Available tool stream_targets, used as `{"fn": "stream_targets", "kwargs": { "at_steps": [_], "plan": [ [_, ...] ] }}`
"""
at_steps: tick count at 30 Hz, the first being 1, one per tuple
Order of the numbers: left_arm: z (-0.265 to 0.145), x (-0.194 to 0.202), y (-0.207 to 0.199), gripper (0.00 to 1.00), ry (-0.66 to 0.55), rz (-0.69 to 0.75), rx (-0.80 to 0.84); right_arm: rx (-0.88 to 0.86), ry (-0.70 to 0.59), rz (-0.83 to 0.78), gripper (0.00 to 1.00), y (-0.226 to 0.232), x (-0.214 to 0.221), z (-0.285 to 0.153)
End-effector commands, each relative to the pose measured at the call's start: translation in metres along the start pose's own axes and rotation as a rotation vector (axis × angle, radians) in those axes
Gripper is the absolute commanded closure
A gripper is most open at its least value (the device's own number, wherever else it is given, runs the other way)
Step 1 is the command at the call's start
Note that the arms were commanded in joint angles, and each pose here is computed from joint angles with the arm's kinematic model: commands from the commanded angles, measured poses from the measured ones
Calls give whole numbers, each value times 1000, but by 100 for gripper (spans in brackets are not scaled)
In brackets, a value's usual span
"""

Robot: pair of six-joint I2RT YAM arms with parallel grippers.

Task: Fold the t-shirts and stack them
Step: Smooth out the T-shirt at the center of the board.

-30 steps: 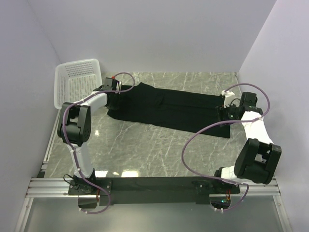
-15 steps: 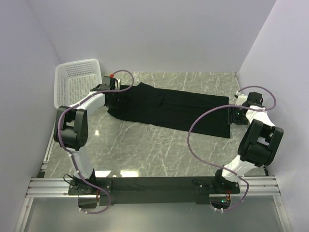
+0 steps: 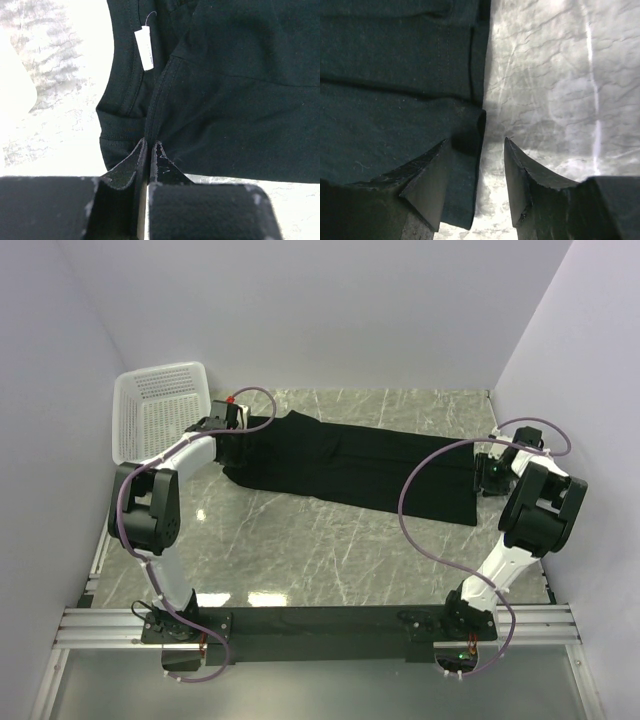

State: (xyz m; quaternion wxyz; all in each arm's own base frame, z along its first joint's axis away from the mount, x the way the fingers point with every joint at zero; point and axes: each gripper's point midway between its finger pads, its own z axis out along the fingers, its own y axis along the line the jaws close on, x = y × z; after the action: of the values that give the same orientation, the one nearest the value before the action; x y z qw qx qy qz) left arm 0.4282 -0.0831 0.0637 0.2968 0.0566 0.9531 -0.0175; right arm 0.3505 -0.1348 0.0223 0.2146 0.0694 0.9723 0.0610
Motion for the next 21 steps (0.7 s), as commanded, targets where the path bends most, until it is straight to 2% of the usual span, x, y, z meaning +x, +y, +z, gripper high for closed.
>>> {"fn": "stream_targets", "kwargs": {
  "at_steps": [1, 5, 9, 11, 12, 13, 17, 21],
  "plan": [
    [-13, -17, -4, 99, -60, -14, 24, -26, -14, 24, 47, 3, -8, -2],
    [-14, -17, -5, 99, -61, -22, 35, -31, 12, 31, 49, 4, 4, 3],
    [-17, -18, -4, 99, -68, -32, 41, -60, 13, 30, 64, 10, 7, 0],
    [-18, -19, -5, 99, -76, -41, 53, -69, 13, 28, 67, 13, 9, -1],
    [-21, -18, -5, 99, -84, -57, 68, -86, 16, 24, 76, 17, 10, -3],
    [-21, -19, -6, 99, -86, -58, 73, -87, 18, 25, 76, 17, 11, -3],
    [-26, -18, -6, 99, -98, -72, 94, -72, -5, 18, 97, 15, 7, -7],
    [-29, -13, -4, 99, -99, -97, 121, -34, -41, 7, 98, 9, 1, -14]
  ]
}}
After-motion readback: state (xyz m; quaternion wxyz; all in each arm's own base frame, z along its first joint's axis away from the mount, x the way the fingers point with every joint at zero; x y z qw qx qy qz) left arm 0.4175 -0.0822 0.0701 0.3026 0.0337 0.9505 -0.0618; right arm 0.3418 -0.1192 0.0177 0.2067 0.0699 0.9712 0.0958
